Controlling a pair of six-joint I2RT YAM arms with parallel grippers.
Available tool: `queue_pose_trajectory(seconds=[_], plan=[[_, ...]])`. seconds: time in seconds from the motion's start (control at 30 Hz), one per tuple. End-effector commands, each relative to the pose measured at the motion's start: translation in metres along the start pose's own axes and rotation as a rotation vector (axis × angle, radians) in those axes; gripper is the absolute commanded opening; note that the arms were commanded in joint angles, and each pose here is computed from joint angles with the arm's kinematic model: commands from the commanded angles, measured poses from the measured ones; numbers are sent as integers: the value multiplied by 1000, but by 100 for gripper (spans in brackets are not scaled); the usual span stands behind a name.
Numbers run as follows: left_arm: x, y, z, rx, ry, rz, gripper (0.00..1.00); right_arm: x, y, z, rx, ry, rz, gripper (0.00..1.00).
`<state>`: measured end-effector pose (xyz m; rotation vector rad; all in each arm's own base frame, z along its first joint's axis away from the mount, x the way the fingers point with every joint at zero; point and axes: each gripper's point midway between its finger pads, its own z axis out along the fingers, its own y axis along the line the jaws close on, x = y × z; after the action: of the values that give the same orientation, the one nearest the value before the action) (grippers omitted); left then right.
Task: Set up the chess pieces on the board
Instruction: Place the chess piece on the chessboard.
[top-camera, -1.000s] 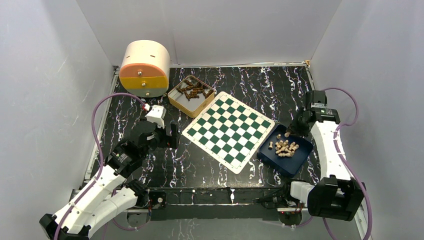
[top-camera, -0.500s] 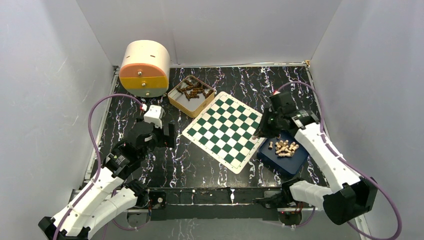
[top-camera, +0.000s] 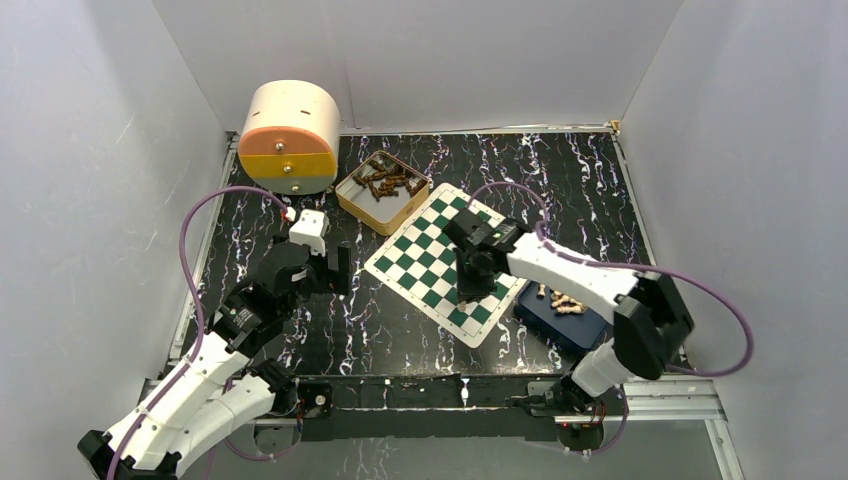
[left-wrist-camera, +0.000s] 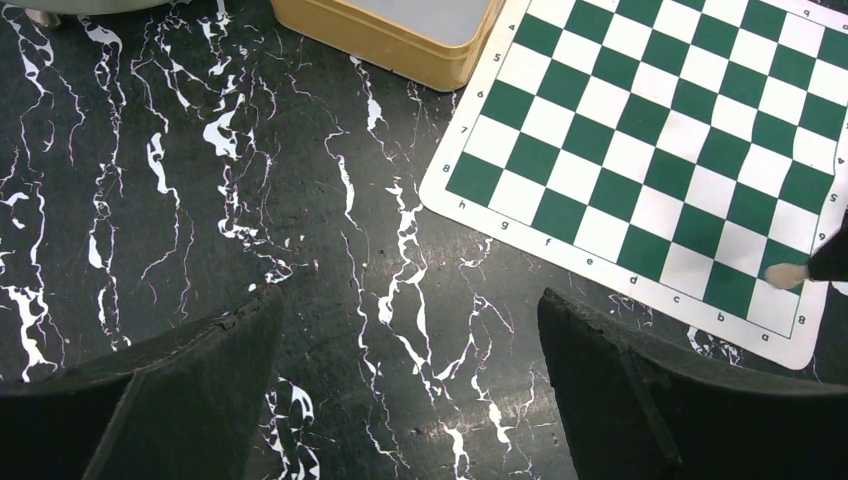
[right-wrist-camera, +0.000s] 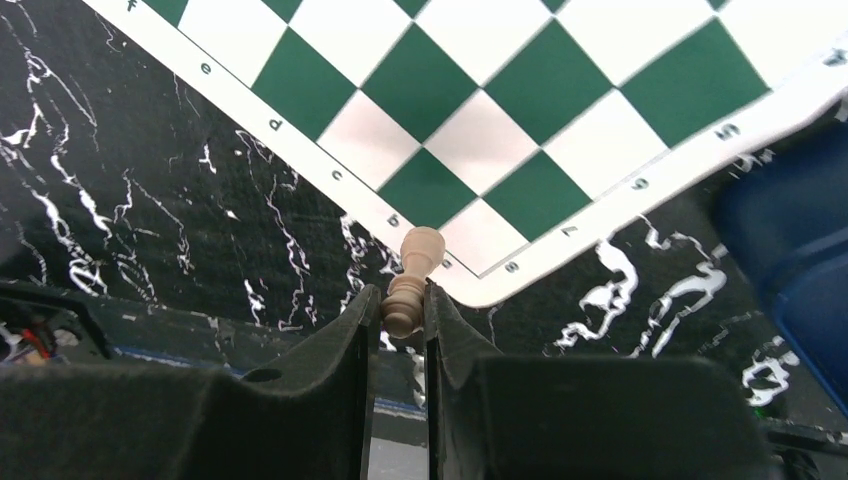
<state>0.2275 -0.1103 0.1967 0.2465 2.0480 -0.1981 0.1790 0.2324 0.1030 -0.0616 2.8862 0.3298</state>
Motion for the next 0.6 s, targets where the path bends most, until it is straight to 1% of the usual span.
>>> queue_pose_trajectory(seconds=[0.0,0.2,0.57], plan=[[-12,0,-5,0,-40,-9,95,-19,32,9,-14,-53,-34,25],[-12,1,-5,-3,-45,-7,95,-17,42,27,-23,-16,-39,25],[-12,1,-4,-3,-44,-7,95,-25,61,42,-70,-8,-42,25]])
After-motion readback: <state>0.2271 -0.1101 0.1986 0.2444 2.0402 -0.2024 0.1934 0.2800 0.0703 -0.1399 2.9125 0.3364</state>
